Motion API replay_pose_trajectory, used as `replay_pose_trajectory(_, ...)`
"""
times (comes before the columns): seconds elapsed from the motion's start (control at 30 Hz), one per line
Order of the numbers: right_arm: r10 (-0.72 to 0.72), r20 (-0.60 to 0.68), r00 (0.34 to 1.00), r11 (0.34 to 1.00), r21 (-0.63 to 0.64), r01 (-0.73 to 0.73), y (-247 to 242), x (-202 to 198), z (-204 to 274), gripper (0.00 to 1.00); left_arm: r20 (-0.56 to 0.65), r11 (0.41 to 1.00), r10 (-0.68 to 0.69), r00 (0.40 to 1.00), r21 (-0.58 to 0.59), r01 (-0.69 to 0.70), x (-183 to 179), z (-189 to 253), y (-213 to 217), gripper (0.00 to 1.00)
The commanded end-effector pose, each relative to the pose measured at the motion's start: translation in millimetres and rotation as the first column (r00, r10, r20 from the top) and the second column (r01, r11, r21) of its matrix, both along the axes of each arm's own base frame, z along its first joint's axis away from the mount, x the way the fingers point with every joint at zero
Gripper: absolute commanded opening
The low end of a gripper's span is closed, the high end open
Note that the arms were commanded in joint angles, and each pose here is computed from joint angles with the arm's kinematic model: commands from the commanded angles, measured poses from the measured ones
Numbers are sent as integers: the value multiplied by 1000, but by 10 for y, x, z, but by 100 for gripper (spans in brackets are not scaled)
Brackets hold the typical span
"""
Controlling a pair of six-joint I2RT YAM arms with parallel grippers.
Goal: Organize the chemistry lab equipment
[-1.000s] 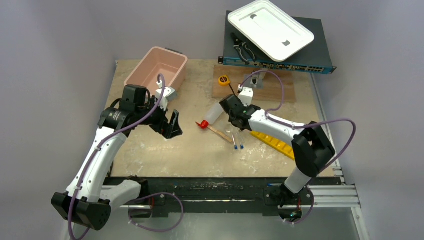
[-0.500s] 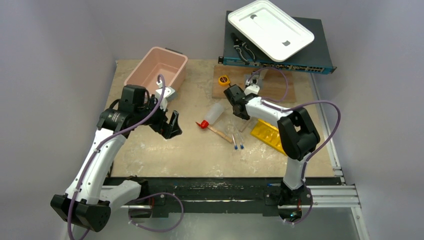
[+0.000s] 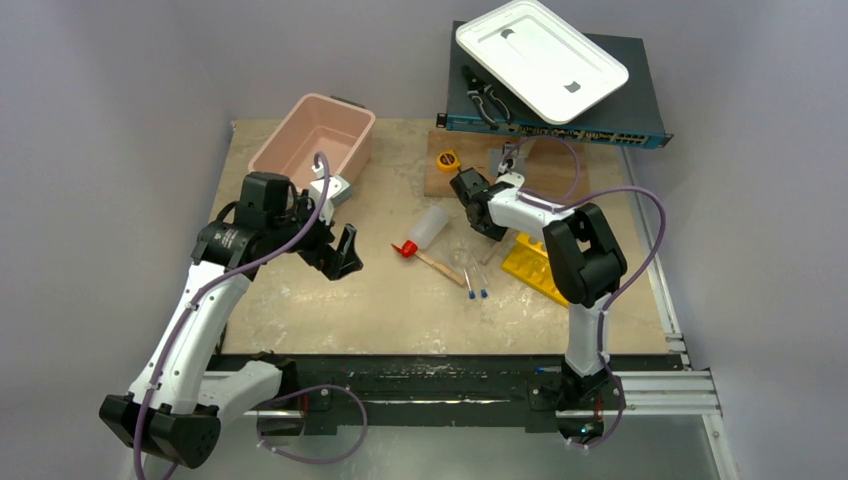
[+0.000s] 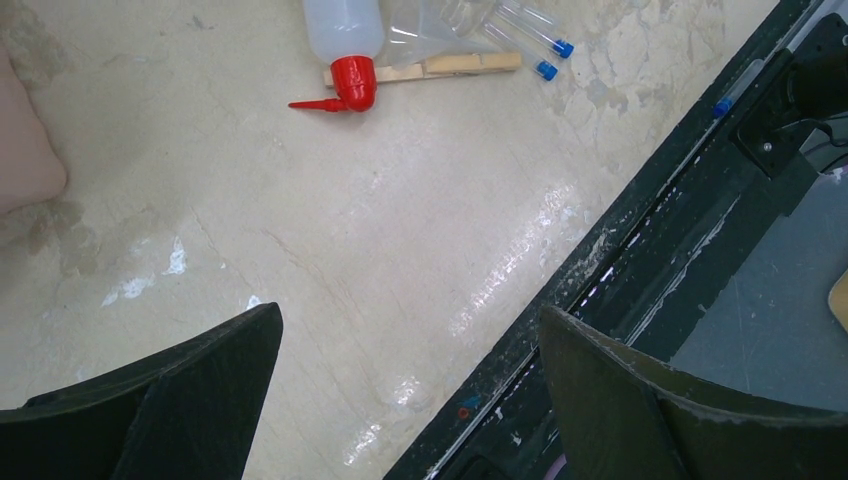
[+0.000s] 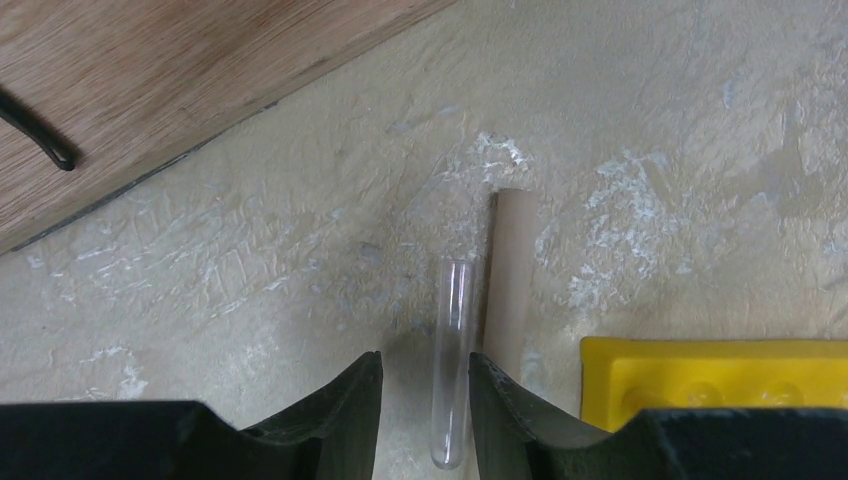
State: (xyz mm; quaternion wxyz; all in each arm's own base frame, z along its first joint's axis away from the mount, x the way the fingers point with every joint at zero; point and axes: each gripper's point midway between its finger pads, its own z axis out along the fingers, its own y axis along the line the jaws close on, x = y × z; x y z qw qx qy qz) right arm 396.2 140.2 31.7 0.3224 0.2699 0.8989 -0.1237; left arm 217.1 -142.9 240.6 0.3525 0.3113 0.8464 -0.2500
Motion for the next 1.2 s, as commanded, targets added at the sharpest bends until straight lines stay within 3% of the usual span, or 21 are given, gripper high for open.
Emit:
replay_pose_trajectory(0.0, -41, 3, 999, 999, 16, 41, -50, 16, -10, 36, 56, 1000, -11, 998, -2, 11, 27, 74, 17, 100)
replay_pose_trajectory(0.43, -23, -34, 999, 998, 52, 25, 3, -55, -231, 30, 70, 1000, -16, 997, 8, 15, 37, 87, 29, 100)
replay_pose_trajectory(0.57, -17, -47, 999, 998, 56, 20, -1, -111, -317, 23, 72, 1000, -17, 997, 5, 16, 38, 99, 24, 100)
replay_pose_trajectory(0.7, -1, -48, 999, 998, 58, 4, 16, -145, -311, 8, 71, 1000, -18, 997, 2, 18, 33, 106, 20, 100)
replay_pose_trajectory(0.8, 21, -8, 1000, 998, 61, -21, 57, -131, -125, 0, 74, 1000, -22, 997, -4, 23, 23, 125, 11, 100)
replay_pose_trajectory(0.97, 86, 161, 983, 988, 113, -105, 220, -108, 545, 0, 89, 999, -42, 995, -22, 44, 0, 191, -22, 100)
replay_pose_trajectory(1.17, 246, 376, 893, 931, 164, -325, 623, -412, 1326, 0, 102, 991, -105, 989, -71, 112, -110, 286, -115, 100)
